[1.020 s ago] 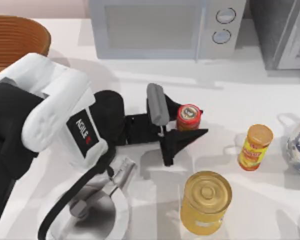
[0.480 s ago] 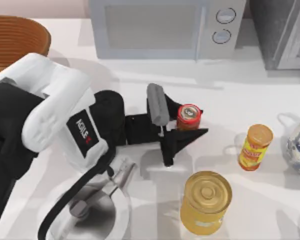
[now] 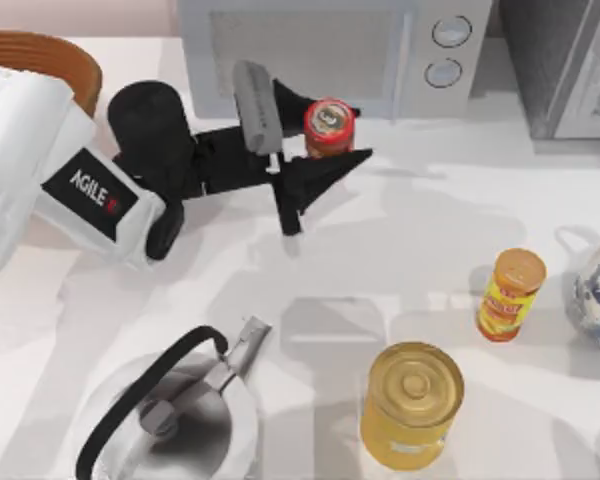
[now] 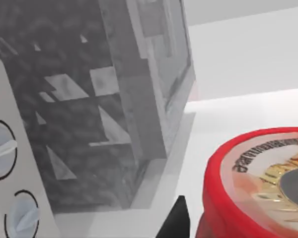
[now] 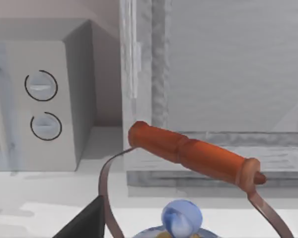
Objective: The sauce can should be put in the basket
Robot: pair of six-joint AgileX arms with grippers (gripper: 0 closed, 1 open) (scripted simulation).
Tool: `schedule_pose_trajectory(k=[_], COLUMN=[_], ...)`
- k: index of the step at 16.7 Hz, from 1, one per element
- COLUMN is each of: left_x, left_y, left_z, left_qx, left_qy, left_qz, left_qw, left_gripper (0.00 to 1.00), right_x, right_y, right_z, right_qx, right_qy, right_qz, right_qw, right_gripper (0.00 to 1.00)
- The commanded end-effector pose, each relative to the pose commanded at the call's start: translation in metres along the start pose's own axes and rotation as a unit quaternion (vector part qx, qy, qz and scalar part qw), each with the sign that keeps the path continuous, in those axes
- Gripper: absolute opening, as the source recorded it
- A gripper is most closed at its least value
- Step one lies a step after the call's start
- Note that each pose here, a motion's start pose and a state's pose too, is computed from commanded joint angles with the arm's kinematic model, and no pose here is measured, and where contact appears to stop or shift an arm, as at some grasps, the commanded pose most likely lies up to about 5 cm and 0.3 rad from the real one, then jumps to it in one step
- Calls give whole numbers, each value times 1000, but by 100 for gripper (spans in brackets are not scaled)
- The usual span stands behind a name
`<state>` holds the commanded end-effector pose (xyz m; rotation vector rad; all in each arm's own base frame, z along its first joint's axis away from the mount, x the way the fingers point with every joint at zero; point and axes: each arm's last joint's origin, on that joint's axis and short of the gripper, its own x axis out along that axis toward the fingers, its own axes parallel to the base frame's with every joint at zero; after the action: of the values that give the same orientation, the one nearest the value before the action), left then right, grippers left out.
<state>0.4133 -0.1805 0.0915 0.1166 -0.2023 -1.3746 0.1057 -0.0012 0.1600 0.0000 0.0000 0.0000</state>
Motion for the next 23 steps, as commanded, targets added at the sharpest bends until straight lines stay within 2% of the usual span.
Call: schedule_pose_trajectory(k=[3,6,9,13,15,17,23], left_x=[-56,-139,-225,-314,-340,-352,-347], left_y=[51,86,95,79,69,63,67], left_z=[58,107,141,160,161,161,157], left_qx=[55,78,57,-23,-63,-85,-84], left_qy=[0,24,53,72,71,69,70], left_qz=[45,108,172,243,265,275,275], left_qw=[997,991,982,967,960,955,955], left_gripper=[0,0,0,0,0,0,0], right_x=[0,0,0,0,0,0,0], right_y=[0,0,0,0,0,0,0], right_z=[0,0,0,0,0,0,0], right_qx=[0,0,0,0,0,0,0], right_qy=[0,0,0,0,0,0,0], right_qz=[0,0,0,0,0,0,0], right_qw=[1000,1000,1000,1000,1000,1000,1000], right_gripper=[100,100,100,100,100,100,100])
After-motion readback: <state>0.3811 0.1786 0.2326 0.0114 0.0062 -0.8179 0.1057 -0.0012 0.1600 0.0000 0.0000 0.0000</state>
